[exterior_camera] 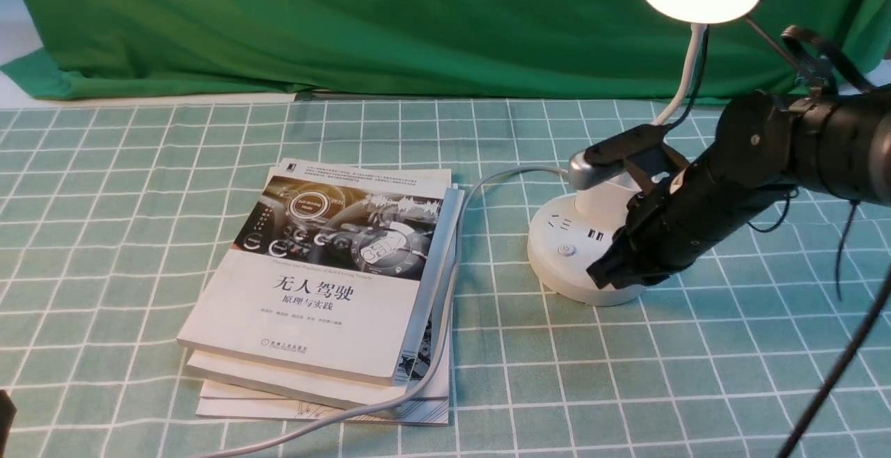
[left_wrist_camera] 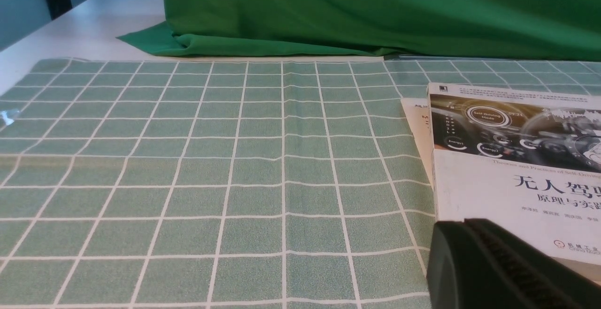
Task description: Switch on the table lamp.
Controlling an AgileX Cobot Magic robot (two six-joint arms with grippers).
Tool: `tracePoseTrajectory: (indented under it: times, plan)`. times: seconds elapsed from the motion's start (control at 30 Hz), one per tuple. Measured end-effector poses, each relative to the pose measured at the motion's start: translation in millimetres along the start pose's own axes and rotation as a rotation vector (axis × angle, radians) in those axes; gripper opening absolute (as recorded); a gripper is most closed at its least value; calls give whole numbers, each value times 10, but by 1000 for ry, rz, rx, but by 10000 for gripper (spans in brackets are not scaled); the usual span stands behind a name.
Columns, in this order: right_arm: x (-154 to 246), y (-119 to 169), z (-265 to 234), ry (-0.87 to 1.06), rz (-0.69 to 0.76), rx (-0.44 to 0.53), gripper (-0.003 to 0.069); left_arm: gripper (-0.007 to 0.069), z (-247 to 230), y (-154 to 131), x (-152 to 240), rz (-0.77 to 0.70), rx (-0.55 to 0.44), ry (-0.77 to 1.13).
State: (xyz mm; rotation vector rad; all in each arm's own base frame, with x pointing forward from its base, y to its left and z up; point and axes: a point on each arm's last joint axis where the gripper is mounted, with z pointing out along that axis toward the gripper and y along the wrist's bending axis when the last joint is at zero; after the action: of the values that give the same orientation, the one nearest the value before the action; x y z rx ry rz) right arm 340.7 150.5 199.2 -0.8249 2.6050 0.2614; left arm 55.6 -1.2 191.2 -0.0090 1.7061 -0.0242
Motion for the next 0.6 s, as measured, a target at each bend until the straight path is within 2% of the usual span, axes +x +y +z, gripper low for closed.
tracePoseTrajectory:
  times: [0.1,0.2,0.23,0.47,0.6]
  plan:
    - [11,54,-344,-80,5,19,30,21,0,0,0,0,0,0]
    - [176,169,-895,-222,17,51,34,21,0,0,0,0,0,0]
    - [193,176,-921,-229,18,52,34,21,0,0,0,0,0,0]
    - [980,422,-1690,-567,27,137,39,21,0,0,0,0,0,0]
    - [1375,542,-1973,-719,65,143,39,21,0,0,0,0,0,0]
